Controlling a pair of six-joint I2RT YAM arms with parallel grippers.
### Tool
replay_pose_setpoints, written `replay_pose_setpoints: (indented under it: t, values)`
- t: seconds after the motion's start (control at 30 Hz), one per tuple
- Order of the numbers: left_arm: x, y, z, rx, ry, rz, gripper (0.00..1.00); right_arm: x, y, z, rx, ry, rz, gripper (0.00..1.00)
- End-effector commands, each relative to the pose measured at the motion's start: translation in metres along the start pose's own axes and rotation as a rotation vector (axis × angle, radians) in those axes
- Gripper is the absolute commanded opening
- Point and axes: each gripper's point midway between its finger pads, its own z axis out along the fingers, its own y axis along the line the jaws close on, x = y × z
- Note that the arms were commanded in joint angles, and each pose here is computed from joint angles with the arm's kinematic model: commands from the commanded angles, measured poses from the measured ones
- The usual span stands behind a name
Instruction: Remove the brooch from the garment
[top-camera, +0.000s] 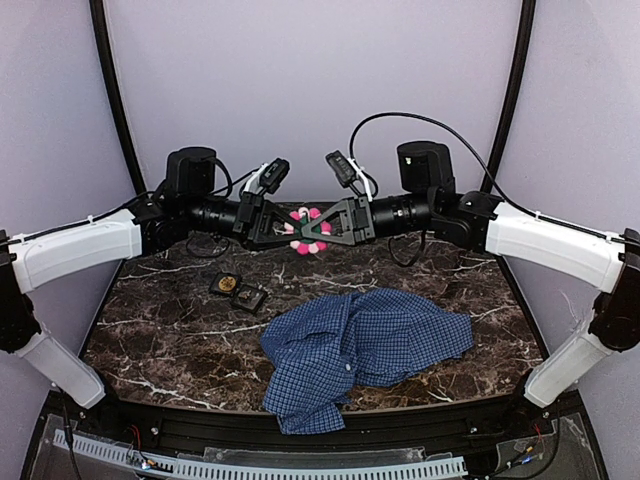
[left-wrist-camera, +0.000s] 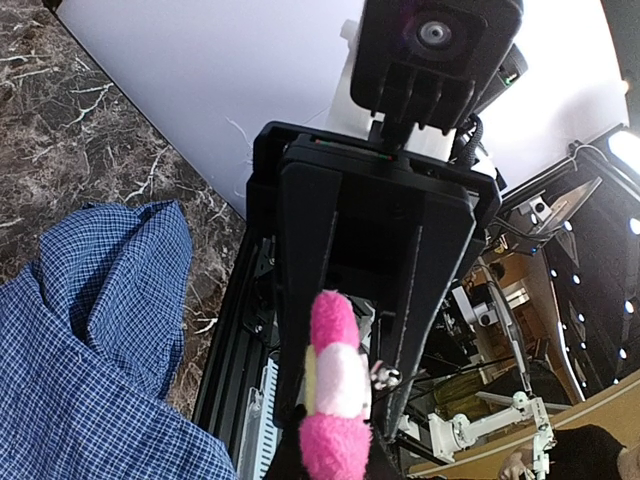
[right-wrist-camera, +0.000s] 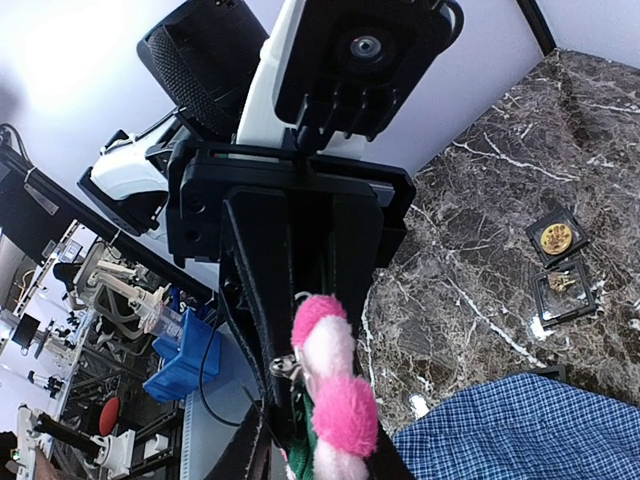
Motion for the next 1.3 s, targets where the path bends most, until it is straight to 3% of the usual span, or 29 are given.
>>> replay_pose_setpoints:
  t: [0.0,0.5,1.27]
  values:
    - [0.002,-0.001,-0.001,-0.033,0.028,0.011,0.01,-0.004,0.004,0.008,-0.036,0.006,-0.015,0.21]
    - [0.014,0.008,-0.01,-0.15,0.111,0.109,0.01,0.014,-0.017,0.02,-0.046,0.103,0.105,0.2]
    - [0.028,0.021,-0.01,-0.258,0.213,0.139,0.01,0.036,-0.057,0.032,0.028,0.217,0.259,0.16]
